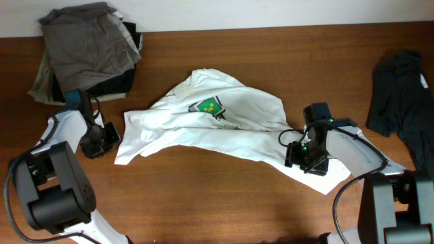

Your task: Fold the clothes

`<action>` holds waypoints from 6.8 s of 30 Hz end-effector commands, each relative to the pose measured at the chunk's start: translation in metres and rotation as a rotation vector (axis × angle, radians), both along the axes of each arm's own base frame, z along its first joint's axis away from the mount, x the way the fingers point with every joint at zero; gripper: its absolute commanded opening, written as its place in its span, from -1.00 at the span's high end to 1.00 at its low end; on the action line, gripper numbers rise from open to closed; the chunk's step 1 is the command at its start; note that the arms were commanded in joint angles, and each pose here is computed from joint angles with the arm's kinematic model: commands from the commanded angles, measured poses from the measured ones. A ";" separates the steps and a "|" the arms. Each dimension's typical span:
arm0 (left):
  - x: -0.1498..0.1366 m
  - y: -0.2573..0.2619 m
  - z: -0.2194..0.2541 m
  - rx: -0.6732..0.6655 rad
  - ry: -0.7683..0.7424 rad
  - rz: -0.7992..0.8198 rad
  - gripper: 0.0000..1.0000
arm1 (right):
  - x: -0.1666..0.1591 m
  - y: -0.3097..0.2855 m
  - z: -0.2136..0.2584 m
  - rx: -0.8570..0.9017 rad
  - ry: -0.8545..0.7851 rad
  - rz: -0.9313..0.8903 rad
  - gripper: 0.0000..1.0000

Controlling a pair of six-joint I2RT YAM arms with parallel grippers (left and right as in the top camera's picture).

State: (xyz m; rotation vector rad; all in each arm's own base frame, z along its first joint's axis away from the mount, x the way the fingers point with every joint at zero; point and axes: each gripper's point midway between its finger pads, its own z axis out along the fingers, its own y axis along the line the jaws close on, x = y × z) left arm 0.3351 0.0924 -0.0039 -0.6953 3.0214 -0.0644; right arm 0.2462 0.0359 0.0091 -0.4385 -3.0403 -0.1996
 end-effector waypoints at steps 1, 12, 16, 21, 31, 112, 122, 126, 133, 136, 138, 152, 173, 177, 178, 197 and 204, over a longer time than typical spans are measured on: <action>-0.007 -0.006 -0.018 -0.019 0.049 0.001 0.99 | -0.004 -0.001 -0.005 -0.012 0.015 -0.011 -0.34; -0.007 -0.005 -0.018 -0.018 0.048 0.002 0.98 | -0.009 -0.003 -0.006 -0.021 0.034 -0.031 -0.27; -0.007 -0.005 -0.018 -0.018 0.048 0.002 0.98 | -0.012 -0.008 -0.007 -0.052 0.043 -0.040 -0.32; -0.007 -0.005 -0.018 -0.018 0.049 0.002 0.97 | -0.015 -0.018 -0.007 -0.112 0.054 -0.036 -0.40; -0.008 -0.005 -0.018 -0.019 0.049 0.002 0.98 | -0.013 -0.008 -0.010 -0.050 0.041 -0.040 -0.12; -0.001 -0.030 0.195 0.001 -0.530 -0.043 0.13 | 0.018 -0.009 0.190 -0.027 -0.426 -0.079 0.92; -0.004 -0.040 0.080 -0.137 -0.165 -0.108 -0.25 | 0.017 -0.009 0.188 -0.029 -0.417 -0.075 0.93; -0.004 -0.047 0.058 -0.146 -0.107 -0.159 -0.26 | 0.018 -0.010 0.188 -0.033 -0.418 -0.075 0.92; -0.002 -0.033 0.029 -0.081 -0.048 -0.211 -0.25 | 0.018 -0.010 0.188 -0.033 -0.418 -0.072 0.92; -0.008 -0.040 0.019 -0.095 -0.007 -0.260 -0.18 | 0.019 -0.011 0.188 -0.041 -0.423 -0.073 0.93; -0.010 -0.050 0.017 -0.097 0.014 -0.309 -0.04 | 0.020 -0.014 0.189 -0.060 -0.427 -0.077 0.92; -0.028 -0.054 0.003 -0.029 0.139 -0.323 -0.04 | 0.018 -0.016 0.188 -0.070 -0.421 -0.078 0.93; -0.032 -0.068 -0.014 -0.118 0.180 -0.290 0.99 | 0.019 -0.015 0.188 -0.065 -0.423 -0.079 0.93; -0.017 -0.079 -0.001 -0.181 0.111 -0.295 0.99 | 0.019 -0.013 0.188 -0.053 -0.422 -0.080 0.92; -0.013 -0.082 0.004 -0.194 0.087 -0.299 0.99 | 0.019 -0.012 0.188 -0.049 -0.422 -0.079 0.92; 0.004 -0.083 0.137 -0.098 -0.300 -0.325 0.99 | 0.022 -0.003 0.192 0.007 -0.441 -0.070 0.93; 0.003 -0.095 0.222 -0.101 -0.513 -0.361 0.99 | 0.021 -0.002 0.254 0.028 -0.632 -0.070 0.92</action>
